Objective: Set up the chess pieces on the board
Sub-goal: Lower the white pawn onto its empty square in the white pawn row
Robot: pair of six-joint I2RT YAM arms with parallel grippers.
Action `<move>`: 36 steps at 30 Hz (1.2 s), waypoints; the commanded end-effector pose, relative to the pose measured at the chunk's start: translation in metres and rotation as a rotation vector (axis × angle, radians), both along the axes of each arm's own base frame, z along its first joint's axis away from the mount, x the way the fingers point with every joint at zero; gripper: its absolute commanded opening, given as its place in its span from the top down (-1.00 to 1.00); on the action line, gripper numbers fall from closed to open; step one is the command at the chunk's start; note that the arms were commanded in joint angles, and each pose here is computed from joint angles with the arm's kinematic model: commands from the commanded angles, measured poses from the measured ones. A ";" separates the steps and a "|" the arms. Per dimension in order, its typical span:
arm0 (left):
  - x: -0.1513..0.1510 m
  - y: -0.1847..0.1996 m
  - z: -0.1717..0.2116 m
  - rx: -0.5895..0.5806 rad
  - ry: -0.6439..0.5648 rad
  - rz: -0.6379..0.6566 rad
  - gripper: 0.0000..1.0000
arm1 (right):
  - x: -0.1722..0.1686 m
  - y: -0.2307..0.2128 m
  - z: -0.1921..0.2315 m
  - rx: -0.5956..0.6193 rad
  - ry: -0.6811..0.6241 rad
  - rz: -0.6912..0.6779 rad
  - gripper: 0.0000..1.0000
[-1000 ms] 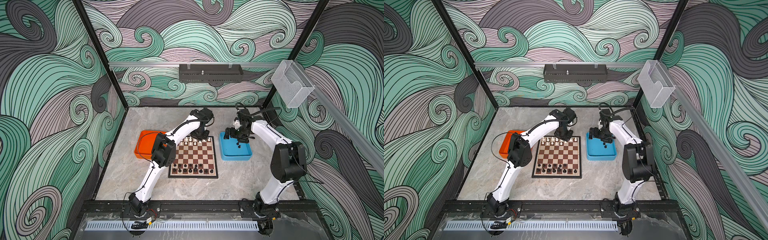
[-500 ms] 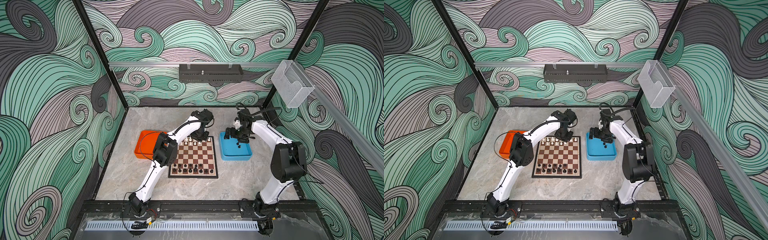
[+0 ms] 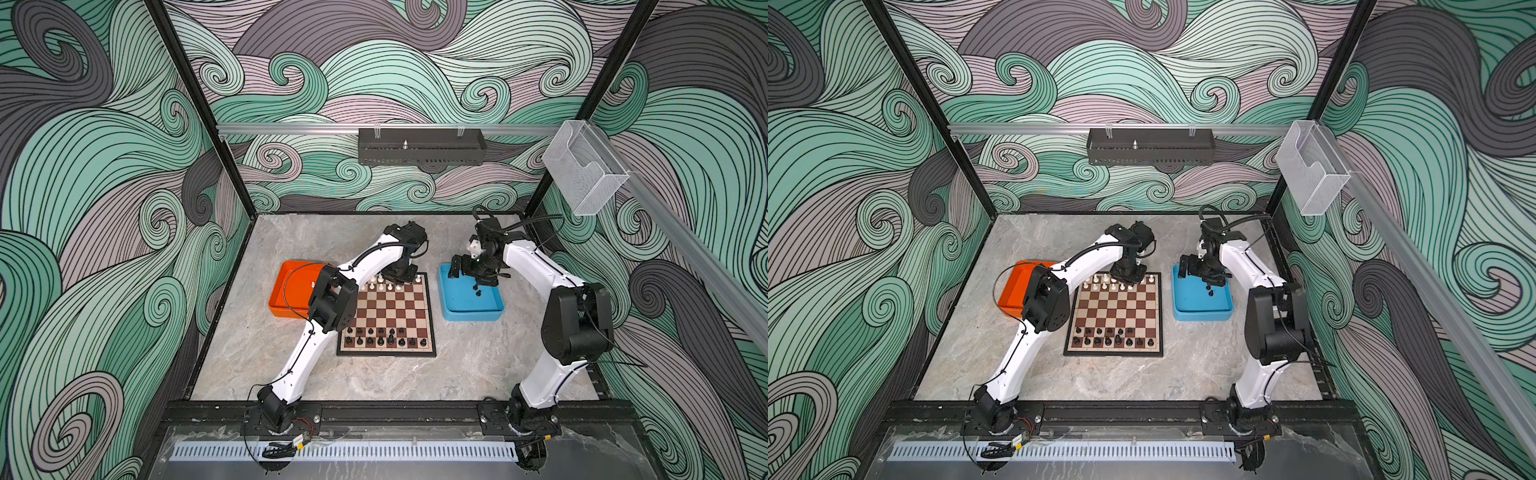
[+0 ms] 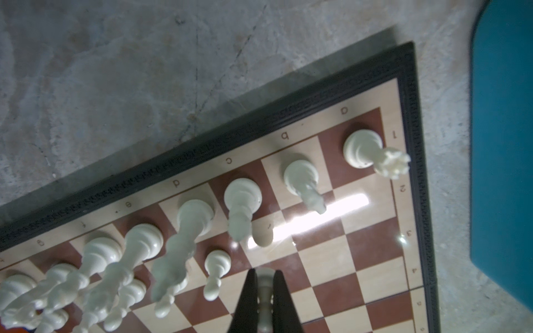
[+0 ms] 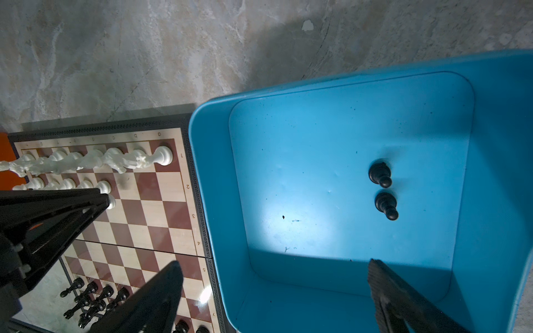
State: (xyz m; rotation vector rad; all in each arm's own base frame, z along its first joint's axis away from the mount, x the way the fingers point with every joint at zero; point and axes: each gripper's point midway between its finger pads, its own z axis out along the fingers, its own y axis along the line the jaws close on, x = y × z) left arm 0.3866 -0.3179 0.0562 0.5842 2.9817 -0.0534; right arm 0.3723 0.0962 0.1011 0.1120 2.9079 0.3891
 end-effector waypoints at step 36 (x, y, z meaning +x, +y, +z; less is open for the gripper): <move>0.009 -0.004 -0.012 0.000 -0.018 0.044 0.80 | -0.004 -0.002 -0.012 0.010 0.034 0.005 -1.00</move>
